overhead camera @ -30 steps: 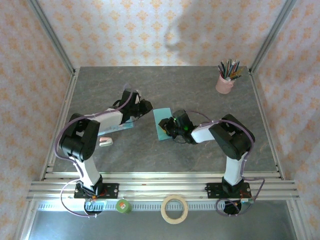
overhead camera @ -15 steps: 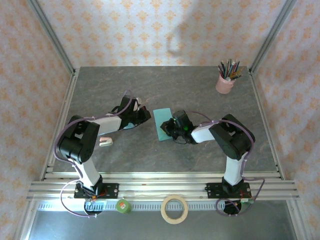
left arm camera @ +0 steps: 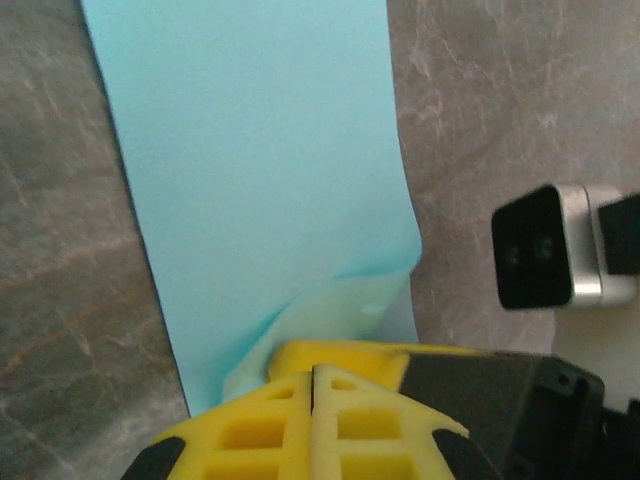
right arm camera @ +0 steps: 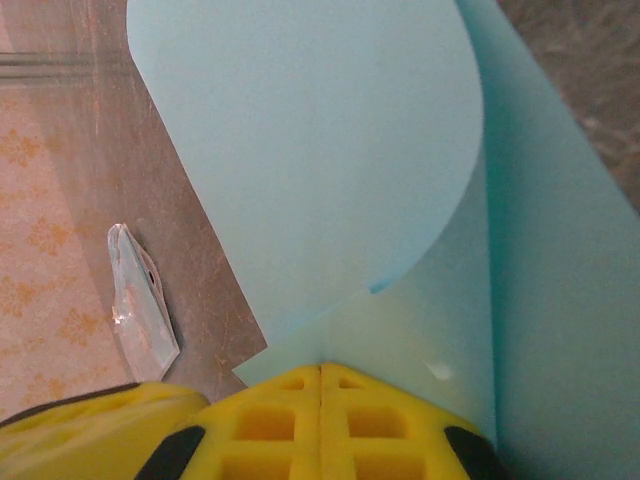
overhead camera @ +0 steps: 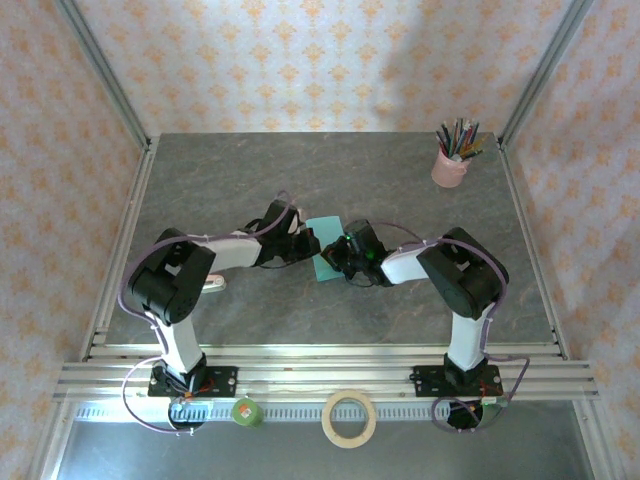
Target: Fold a paper plane with a square sheet of paper (pick it up from the middle)
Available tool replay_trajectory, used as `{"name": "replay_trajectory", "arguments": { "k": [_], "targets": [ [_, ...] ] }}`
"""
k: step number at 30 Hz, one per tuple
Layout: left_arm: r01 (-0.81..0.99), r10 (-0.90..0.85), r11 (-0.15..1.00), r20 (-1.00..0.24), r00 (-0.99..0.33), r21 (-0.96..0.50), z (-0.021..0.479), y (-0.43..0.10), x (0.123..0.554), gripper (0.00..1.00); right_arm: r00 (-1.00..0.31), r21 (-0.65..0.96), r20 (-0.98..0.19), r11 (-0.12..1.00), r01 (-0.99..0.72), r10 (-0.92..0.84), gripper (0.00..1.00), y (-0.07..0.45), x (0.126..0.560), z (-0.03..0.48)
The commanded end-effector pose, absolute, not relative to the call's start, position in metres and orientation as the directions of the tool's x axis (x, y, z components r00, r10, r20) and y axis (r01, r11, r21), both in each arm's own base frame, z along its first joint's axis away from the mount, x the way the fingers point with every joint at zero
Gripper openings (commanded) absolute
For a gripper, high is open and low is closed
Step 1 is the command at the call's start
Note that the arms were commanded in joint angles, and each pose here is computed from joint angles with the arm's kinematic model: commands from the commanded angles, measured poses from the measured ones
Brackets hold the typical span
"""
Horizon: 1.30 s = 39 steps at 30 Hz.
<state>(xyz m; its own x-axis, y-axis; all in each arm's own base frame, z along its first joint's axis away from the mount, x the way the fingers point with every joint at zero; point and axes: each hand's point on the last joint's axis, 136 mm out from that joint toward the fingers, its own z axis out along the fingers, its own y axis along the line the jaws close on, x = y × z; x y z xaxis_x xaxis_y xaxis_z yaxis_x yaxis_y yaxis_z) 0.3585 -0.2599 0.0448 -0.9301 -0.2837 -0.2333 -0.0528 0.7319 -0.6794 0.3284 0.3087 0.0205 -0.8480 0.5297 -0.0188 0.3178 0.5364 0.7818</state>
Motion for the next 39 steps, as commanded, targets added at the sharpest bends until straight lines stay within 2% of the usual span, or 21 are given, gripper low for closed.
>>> {"name": "replay_trajectory", "arguments": {
  "k": [1, 11, 18, 21, 31, 39],
  "targets": [
    [-0.088, -0.280, 0.785, -0.224, -0.934, -0.613, 0.026, -0.254, 0.356, 0.00, -0.831, 0.624, 0.052, 0.631, 0.460, 0.554, 0.00, 0.281, 0.297, -0.035],
    [-0.143, -0.306, 0.821, -0.214, -0.928, -0.553, 0.007, -0.243, 0.355, 0.00, -0.834, 0.662, 0.052, 0.606, 0.440, 0.549, 0.00, 0.286, 0.300, -0.025],
    [-0.124, -0.233, 0.884, -0.196, -0.952, -0.450, -0.010, -0.229, 0.344, 0.00, -0.871, 0.797, -0.045, 0.543, 0.263, 0.489, 0.00, 0.306, 0.332, 0.042],
    [-0.099, -0.202, 0.897, -0.200, -0.959, -0.431, -0.009, -0.228, 0.343, 0.00, -0.874, 0.807, -0.105, 0.554, 0.204, 0.474, 0.03, 0.302, 0.342, 0.060],
    [-0.030, -0.120, 0.912, -0.196, -0.973, -0.409, -0.015, -0.233, 0.346, 0.00, -0.914, 0.722, -0.149, 0.673, 0.161, 0.379, 0.03, 0.290, 0.346, 0.035],
    [0.019, -0.078, 0.914, -0.221, -0.972, -0.405, -0.010, -0.235, 0.354, 0.00, -0.926, 0.665, -0.136, 0.725, 0.179, 0.353, 0.02, 0.283, 0.343, 0.010]
  ]
}}
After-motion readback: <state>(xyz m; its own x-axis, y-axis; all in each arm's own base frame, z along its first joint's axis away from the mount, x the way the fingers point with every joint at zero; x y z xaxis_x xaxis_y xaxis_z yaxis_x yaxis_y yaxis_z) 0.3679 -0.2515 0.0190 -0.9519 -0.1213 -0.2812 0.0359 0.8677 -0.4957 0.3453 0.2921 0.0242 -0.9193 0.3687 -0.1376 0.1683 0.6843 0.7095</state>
